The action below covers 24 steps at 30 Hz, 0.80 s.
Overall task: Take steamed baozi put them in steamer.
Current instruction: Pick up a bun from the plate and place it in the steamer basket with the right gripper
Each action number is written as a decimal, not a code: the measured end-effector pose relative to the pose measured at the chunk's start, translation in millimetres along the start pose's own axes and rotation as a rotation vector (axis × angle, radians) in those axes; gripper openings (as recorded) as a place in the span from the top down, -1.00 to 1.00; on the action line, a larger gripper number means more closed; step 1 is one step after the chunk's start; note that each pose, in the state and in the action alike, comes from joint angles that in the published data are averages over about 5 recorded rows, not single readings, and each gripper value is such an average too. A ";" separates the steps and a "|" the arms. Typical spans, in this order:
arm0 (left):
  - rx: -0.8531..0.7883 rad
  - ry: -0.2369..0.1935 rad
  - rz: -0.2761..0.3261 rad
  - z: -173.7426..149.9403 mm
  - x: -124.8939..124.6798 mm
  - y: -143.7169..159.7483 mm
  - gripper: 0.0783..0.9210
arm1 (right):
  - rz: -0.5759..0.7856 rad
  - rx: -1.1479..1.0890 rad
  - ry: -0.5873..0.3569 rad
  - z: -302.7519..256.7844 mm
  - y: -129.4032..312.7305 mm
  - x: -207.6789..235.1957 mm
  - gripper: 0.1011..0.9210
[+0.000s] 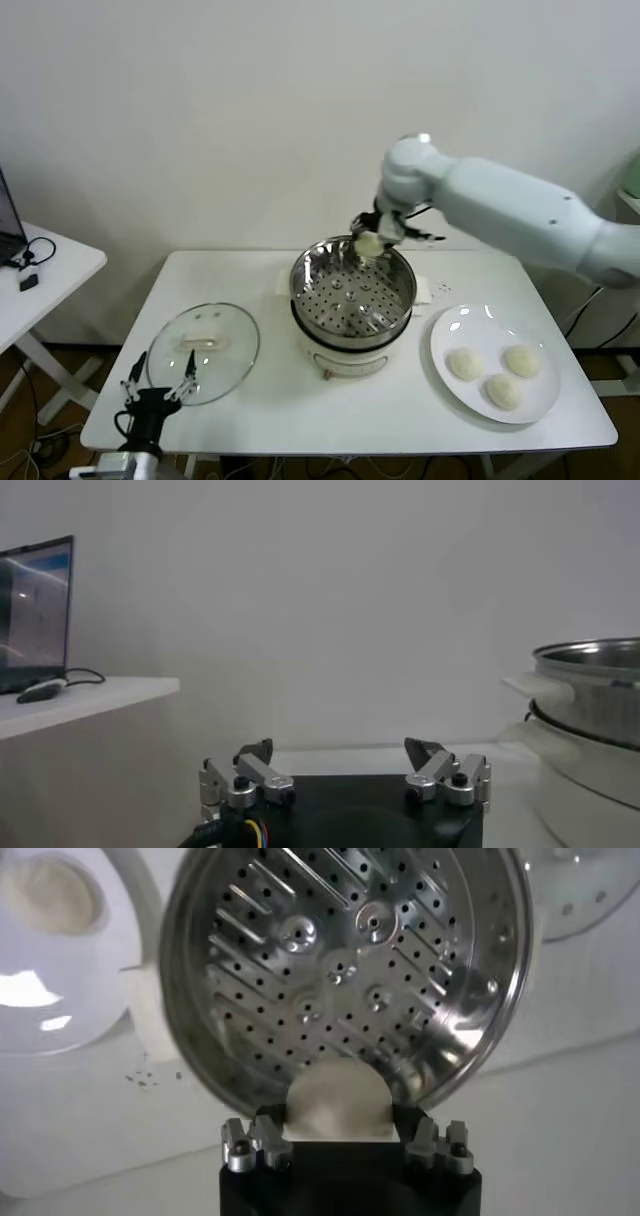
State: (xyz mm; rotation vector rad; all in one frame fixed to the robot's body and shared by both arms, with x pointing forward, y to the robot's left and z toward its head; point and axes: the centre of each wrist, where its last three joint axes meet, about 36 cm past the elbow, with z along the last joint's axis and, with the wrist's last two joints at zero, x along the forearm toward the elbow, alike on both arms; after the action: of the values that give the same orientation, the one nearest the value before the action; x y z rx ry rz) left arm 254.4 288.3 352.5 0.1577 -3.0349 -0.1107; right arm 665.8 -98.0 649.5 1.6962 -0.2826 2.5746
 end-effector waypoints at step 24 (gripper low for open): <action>0.007 0.019 -0.008 9.3 2.6 2.3 -0.77 | -0.075 0.086 -0.012 -23.1 -20.6 -75.0 -0.48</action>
State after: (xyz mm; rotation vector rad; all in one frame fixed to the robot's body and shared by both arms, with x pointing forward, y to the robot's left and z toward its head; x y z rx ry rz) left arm 250.6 290.9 343.6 0.1712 -3.0165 -0.0990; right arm 677.6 -68.9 574.6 1.7157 -0.1078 2.5582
